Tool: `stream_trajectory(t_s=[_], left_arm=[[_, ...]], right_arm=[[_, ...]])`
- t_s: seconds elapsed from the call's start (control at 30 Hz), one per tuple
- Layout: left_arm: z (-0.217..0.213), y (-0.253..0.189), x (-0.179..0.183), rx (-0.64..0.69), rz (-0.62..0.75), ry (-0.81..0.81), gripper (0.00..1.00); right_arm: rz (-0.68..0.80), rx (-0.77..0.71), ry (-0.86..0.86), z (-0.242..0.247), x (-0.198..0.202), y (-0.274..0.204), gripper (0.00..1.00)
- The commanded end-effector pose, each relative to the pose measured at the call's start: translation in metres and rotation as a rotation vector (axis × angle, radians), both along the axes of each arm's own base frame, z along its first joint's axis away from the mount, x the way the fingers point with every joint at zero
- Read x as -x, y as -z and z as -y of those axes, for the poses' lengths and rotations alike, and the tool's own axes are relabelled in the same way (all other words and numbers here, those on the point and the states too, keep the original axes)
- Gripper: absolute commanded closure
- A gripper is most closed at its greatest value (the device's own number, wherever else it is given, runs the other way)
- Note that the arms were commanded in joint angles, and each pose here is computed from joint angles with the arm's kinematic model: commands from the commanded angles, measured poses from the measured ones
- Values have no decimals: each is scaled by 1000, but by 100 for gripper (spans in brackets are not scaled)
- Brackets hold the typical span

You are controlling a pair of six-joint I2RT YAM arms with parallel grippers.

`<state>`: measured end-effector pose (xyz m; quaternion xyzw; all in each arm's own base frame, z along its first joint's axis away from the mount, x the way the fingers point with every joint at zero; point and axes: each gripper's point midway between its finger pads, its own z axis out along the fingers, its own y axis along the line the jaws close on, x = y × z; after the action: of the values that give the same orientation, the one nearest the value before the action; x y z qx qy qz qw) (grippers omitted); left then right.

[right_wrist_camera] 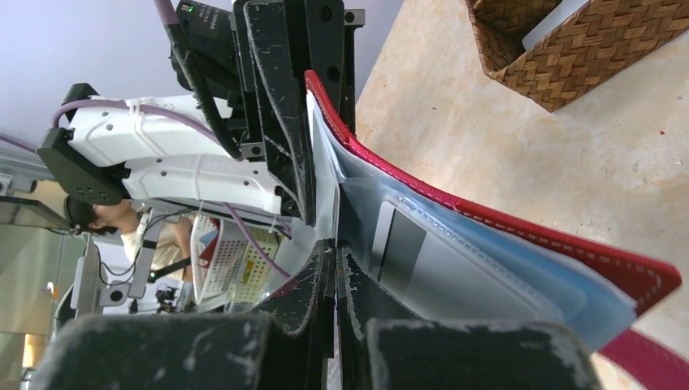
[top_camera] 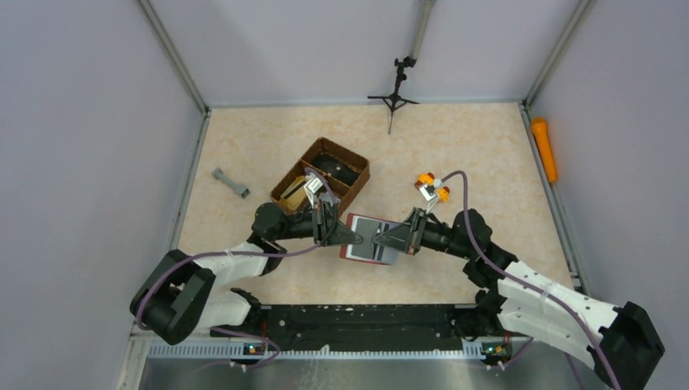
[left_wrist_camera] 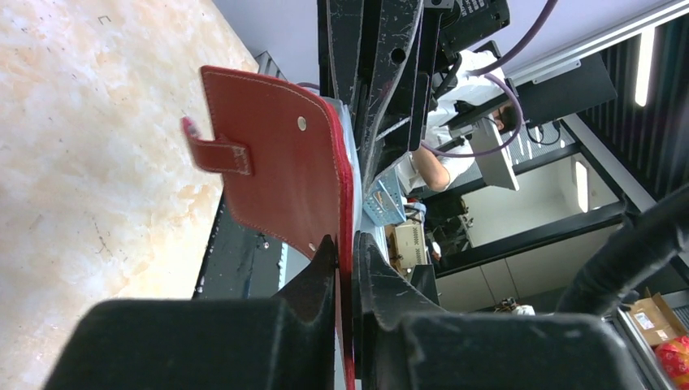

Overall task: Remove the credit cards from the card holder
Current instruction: Remove the credit card from the card holder.

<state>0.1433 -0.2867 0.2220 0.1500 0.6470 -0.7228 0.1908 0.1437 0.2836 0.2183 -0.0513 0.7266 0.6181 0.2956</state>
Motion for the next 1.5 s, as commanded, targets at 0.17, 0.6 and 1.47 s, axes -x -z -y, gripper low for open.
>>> stream_trajectory(t_s=[0.17,0.6,1.47], left_arm=[[-4,-17,5,65,92,-14,97],[-6,-21,6,76,93,-14,89],[-6,-28,10,135,56,28,90]], right_arm=[[11,5,64,14,-8,2,100],[14,2,65,18,-7,2,100],[53,-131,-35,6,2,-20,82]])
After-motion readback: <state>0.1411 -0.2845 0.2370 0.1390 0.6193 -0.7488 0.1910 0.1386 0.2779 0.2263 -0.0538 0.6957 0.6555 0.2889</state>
